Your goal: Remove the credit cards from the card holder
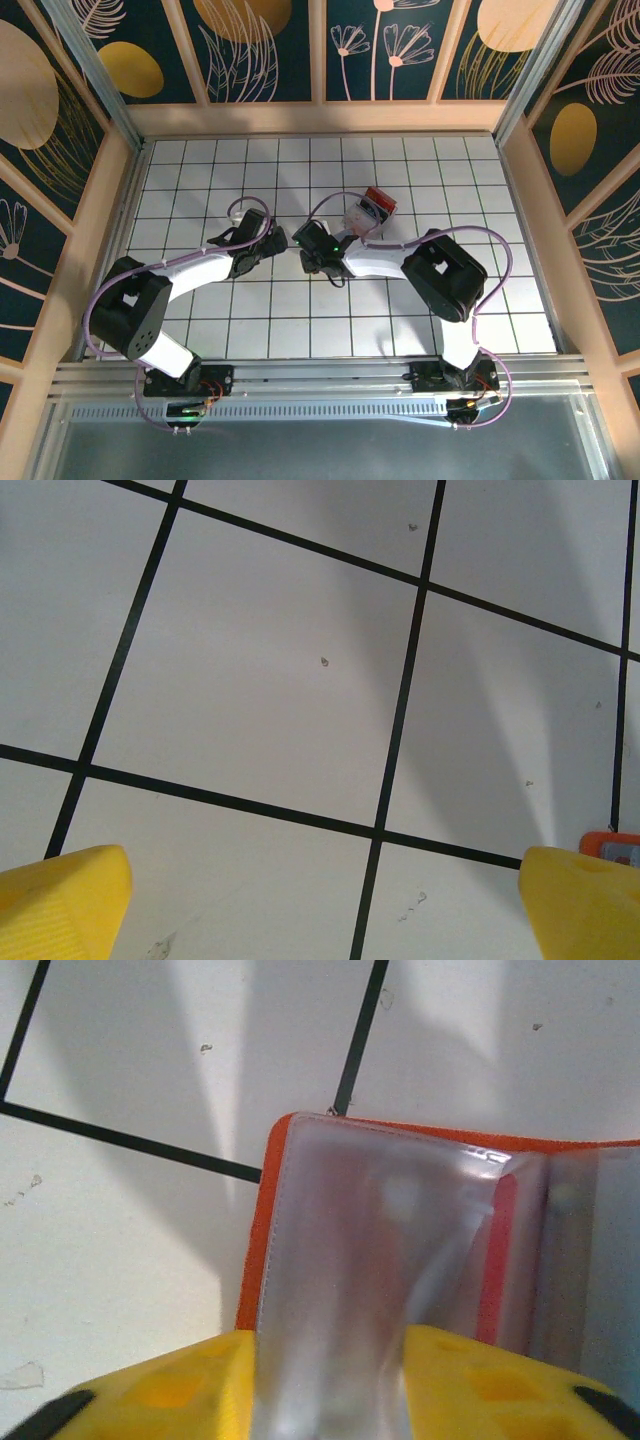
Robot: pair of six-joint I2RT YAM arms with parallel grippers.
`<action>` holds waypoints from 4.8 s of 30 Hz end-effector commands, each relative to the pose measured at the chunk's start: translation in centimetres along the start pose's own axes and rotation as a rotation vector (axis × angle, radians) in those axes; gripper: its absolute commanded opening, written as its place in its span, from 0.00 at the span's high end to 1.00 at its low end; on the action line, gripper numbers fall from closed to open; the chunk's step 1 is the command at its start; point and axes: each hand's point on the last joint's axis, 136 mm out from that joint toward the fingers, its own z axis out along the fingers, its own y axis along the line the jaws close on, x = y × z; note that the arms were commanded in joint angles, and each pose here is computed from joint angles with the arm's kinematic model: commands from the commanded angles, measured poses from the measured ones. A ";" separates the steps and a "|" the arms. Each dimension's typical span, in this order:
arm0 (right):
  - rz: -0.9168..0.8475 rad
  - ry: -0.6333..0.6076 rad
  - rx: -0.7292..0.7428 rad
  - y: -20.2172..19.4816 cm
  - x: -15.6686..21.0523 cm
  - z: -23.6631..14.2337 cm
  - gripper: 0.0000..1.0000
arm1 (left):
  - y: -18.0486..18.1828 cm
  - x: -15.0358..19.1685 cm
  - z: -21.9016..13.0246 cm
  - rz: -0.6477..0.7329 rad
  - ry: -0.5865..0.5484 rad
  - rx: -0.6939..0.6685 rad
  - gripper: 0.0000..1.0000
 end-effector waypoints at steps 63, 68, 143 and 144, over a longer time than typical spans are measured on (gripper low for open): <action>0.346 -0.031 -0.085 -2.6 0.7 -5.6 0.80 | 0.2 9.7 3.1 0.297 0.236 -0.104 0.01; 0.338 -0.027 -0.006 -4.1 1.4 -5.6 0.78 | 0.3 9.5 3.1 0.300 0.230 -0.113 0.01; 0.465 -0.214 -0.175 -4.9 -4.3 -10.2 1.00 | -9.7 8.2 2.2 0.322 0.209 0.099 0.01; 0.470 -0.209 -0.175 -5.1 -4.2 -10.0 1.00 | -9.6 8.5 2.4 0.325 0.214 0.095 0.01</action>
